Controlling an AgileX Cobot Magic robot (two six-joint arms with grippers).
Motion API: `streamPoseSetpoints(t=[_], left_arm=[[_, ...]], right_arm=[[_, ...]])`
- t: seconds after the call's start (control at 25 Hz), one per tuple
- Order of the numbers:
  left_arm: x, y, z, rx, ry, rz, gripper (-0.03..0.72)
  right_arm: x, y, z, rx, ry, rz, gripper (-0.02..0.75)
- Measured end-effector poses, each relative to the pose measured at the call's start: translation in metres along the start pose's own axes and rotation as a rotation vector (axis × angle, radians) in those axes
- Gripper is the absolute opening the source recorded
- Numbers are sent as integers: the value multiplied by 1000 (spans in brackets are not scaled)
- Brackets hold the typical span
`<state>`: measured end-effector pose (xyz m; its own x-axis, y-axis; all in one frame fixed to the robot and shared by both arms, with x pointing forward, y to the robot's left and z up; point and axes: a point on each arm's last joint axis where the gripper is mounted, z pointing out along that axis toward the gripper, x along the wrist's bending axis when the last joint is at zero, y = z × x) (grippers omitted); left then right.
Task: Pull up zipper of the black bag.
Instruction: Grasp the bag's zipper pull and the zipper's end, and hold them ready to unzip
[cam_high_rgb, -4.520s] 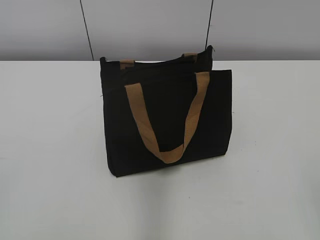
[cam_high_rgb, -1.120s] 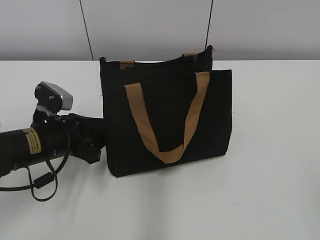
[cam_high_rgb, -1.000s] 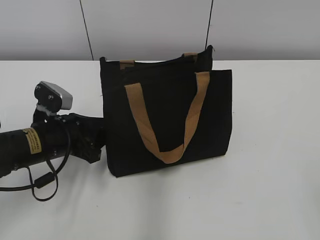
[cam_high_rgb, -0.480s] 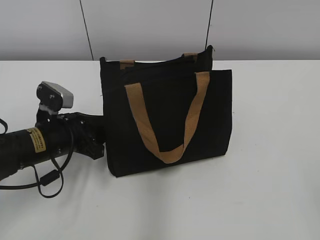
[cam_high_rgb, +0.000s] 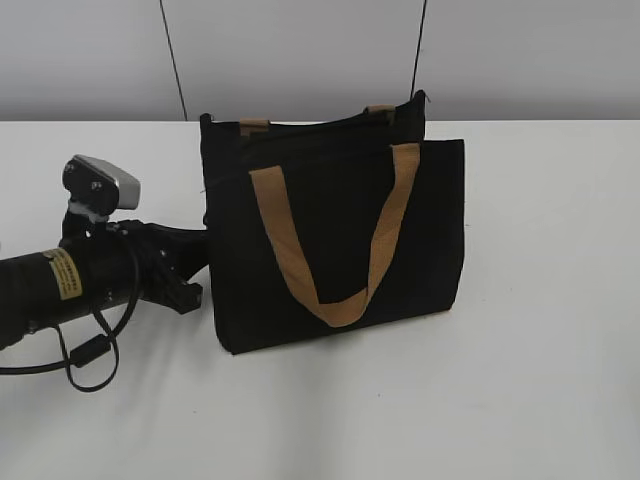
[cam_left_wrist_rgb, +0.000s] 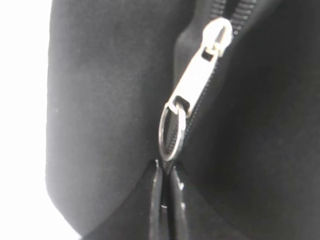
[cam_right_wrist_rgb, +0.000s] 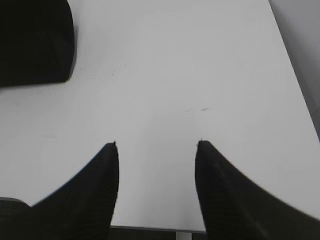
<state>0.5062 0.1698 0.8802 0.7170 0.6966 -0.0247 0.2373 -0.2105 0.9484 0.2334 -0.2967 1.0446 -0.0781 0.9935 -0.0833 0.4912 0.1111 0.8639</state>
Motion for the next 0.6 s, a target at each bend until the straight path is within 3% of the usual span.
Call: streamPoseSetpoints(t=[0.28, 0.6], left_arm=[[-3, 26, -28, 44, 74, 43, -8], [-7, 76, -65, -32, 162, 130, -8]], right_arm=[[0, 0, 0, 0, 0, 0, 390], [0, 0, 0, 0, 0, 0, 390]])
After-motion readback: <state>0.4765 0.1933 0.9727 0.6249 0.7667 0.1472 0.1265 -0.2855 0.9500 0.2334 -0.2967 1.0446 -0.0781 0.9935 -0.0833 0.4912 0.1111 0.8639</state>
